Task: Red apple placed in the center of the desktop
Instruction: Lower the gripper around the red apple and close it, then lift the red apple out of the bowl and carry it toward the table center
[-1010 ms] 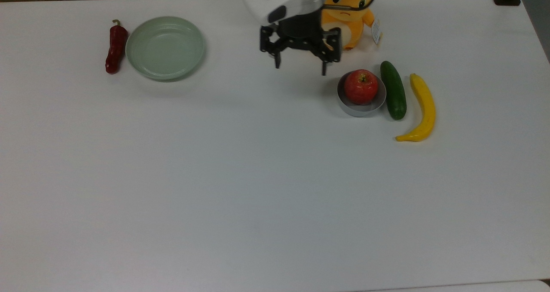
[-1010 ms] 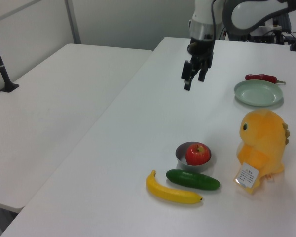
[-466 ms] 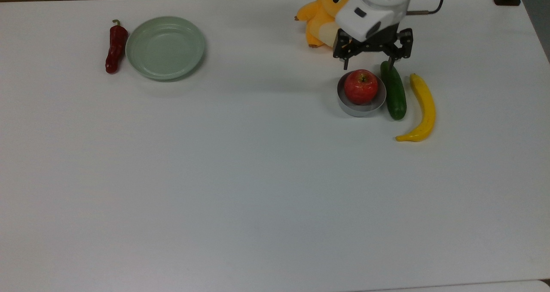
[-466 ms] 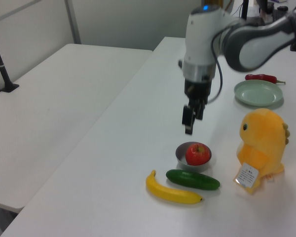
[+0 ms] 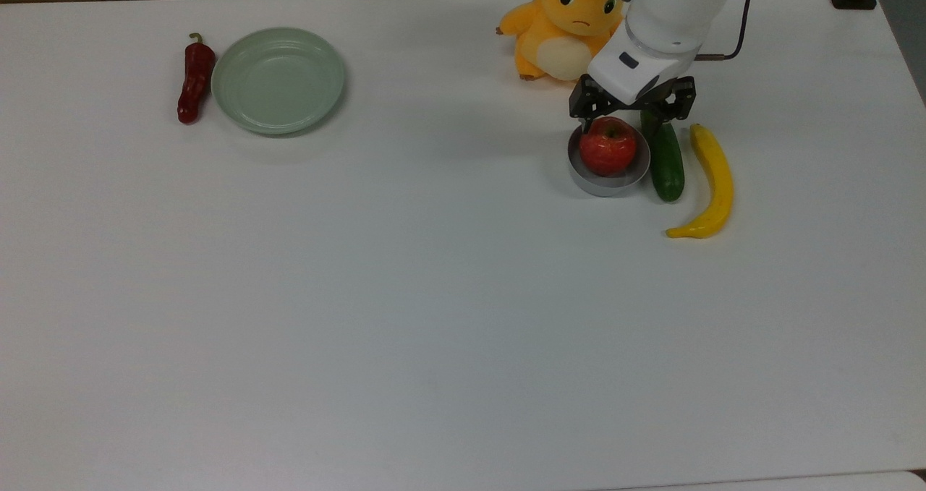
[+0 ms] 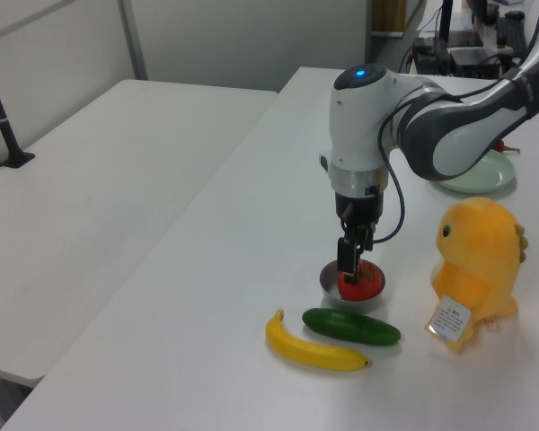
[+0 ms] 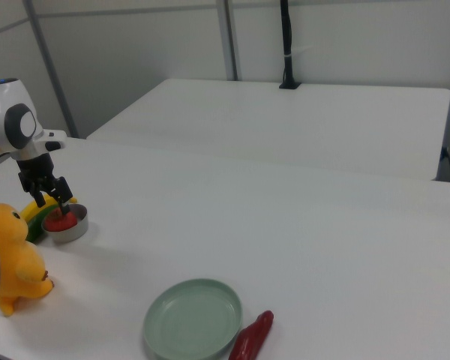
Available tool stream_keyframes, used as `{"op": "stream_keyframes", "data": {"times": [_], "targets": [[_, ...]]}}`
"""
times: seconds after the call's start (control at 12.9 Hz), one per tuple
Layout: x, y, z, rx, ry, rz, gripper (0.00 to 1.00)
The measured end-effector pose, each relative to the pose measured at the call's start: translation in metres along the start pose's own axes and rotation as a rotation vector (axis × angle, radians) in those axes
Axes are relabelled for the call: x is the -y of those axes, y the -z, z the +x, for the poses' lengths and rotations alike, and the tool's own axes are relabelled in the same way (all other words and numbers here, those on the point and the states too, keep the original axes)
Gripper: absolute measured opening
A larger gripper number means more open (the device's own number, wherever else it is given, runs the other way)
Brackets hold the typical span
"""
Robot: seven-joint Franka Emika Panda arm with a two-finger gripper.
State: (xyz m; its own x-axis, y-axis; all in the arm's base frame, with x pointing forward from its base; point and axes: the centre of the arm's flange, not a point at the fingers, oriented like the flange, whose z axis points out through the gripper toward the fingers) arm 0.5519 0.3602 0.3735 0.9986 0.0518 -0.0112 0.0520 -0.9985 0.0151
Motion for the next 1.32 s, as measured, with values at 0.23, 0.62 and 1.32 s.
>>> {"op": "stream_keyframes", "data": {"times": [0.23, 0.62, 1.32], "targets": [[0.004, -0.015, -0.001, 0.015, 0.015, -0.018, 1.0], [0.004, -0.035, 0.001, 0.025, 0.035, -0.054, 0.81], [0.001, -0.021, 0.015, -0.032, -0.015, -0.017, 0.75]]}}
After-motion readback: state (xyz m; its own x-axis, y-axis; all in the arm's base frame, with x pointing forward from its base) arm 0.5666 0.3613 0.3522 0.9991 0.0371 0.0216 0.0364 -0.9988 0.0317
